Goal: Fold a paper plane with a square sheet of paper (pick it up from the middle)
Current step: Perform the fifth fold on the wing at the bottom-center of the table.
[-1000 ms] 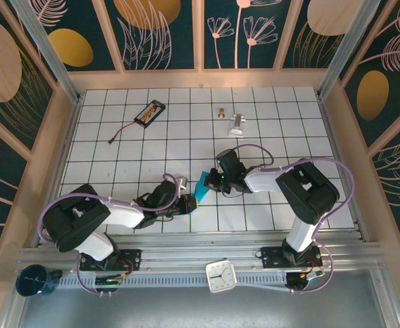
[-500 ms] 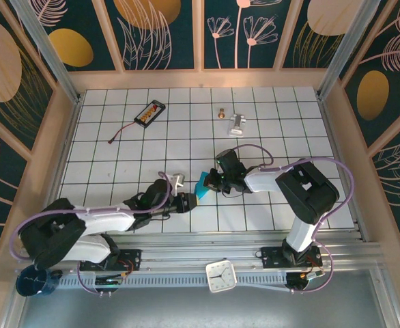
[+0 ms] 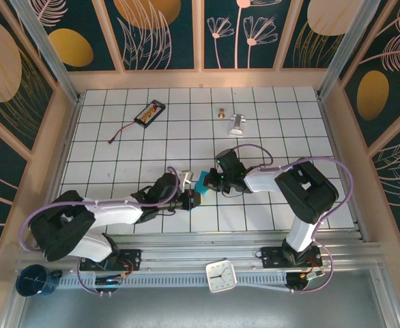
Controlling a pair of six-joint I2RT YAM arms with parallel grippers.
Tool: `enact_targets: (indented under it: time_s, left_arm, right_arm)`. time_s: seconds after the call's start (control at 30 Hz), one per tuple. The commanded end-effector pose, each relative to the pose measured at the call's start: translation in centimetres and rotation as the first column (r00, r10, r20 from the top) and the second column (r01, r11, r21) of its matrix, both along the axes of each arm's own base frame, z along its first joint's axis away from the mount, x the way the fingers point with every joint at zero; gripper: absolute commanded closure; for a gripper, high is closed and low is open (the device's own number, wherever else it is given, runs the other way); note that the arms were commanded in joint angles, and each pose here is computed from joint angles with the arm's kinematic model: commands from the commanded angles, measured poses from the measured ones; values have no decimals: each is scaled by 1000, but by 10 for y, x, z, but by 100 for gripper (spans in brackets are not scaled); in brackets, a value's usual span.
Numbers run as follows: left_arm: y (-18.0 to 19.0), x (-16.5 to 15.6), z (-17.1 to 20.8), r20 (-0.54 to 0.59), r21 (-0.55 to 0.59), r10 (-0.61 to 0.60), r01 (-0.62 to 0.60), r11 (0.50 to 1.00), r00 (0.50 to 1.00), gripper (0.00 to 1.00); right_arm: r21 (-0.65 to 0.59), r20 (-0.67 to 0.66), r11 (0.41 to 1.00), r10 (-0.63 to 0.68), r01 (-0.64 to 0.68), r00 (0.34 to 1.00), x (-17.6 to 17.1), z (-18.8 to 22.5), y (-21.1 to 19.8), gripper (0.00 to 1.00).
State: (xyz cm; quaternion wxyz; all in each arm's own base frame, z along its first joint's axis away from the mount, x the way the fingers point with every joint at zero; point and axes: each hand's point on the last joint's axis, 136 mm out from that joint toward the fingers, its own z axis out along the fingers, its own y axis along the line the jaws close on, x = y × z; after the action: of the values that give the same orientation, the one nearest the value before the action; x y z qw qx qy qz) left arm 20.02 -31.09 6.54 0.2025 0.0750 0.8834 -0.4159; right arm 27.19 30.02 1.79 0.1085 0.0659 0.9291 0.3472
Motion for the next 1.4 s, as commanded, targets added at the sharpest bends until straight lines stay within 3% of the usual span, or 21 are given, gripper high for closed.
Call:
enact_targets:
  time_s: [0.0, 0.43, 1.37]
  left_arm:
    - [-12, 5, 4, 12, -18, -26, 26, 1000, 1000, 97]
    - [0, 13, -10, -17, -9, 25, -25, 1000, 1000, 99]
    - [21, -2, -52, -109, 81, 54, -45, 996, 993, 100]
  right_arm:
    - [-82, -23, 997, -11, 9, 1000, -3, -23, -13, 95]
    - [-83, -24, 996, -11, 9, 1000, -5, -23, -14, 95]
    - [-90, -32, 996, -9, 6, 999, -6, -26, -14, 95]
